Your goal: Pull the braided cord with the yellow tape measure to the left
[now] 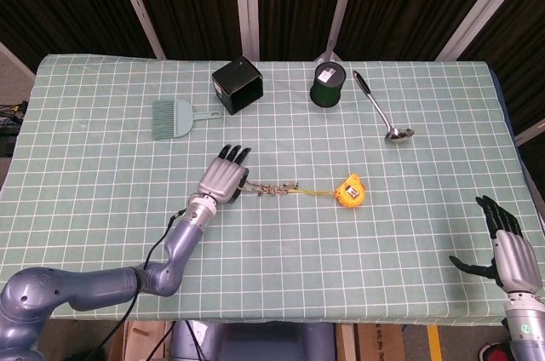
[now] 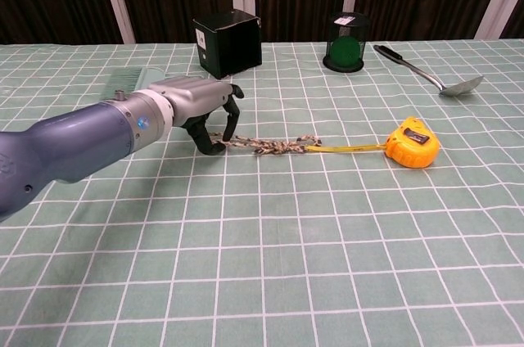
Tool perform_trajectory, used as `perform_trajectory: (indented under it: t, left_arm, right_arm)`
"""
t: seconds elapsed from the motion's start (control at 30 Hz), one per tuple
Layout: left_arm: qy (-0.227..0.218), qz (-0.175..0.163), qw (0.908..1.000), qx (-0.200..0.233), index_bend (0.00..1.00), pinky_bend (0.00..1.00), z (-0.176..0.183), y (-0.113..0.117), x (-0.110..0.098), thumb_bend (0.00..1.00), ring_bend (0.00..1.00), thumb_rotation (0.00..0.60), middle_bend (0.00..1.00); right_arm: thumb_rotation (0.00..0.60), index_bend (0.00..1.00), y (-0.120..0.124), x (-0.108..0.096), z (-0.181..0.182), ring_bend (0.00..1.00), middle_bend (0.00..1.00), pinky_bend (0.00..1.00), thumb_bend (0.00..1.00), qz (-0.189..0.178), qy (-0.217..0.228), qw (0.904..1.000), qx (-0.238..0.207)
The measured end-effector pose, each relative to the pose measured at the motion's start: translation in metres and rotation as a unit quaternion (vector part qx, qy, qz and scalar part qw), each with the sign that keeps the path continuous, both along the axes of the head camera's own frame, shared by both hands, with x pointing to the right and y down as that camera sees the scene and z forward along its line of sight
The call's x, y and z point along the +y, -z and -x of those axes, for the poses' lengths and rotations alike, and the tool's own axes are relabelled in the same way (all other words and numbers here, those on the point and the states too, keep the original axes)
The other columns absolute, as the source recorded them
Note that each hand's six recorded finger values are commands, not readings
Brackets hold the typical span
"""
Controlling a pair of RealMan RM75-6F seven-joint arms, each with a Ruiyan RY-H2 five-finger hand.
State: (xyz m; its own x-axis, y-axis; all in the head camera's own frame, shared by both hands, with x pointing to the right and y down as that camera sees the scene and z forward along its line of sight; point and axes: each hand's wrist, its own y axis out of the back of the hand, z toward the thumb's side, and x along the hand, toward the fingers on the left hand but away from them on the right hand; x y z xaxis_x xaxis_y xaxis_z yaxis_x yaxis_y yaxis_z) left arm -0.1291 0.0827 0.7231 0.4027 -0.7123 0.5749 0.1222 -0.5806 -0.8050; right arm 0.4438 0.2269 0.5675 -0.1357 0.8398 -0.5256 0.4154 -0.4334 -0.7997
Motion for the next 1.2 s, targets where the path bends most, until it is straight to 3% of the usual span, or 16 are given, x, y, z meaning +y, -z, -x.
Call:
perform_trajectory:
  t: [0.37, 0.97, 1.2]
  left_arm:
    - [-0.038, -0.062, 0.9973, 0.014, 0.6, 0.0, 0.019, 0.03, -0.009, 0.53, 0.0, 0.6, 0.05]
    - [0.002, -0.106, 0.9943, -0.01, 0.6, 0.0, 0.111, 0.074, -0.024, 0.54, 0.0, 0.6, 0.06]
    - [0.026, -0.129, 0.9905, -0.04, 0.6, 0.0, 0.165, 0.096, -0.028, 0.54, 0.0, 0.6, 0.06]
  right_arm:
    - [0.6, 0.0, 0.0, 0.001, 0.0, 0.0, 0.0, 0.0, 0.12, 0.001, 0.0, 1.0, 0.001]
    - [0.6, 0.0, 0.002, 0.001, 0.002, 0.0, 0.0, 0.0, 0.12, -0.003, 0.006, 1.0, 0.007]
    - [0.6, 0.0, 0.002, 0.001, 0.002, 0.0, 0.0, 0.0, 0.12, -0.005, 0.007, 0.9999, 0.011]
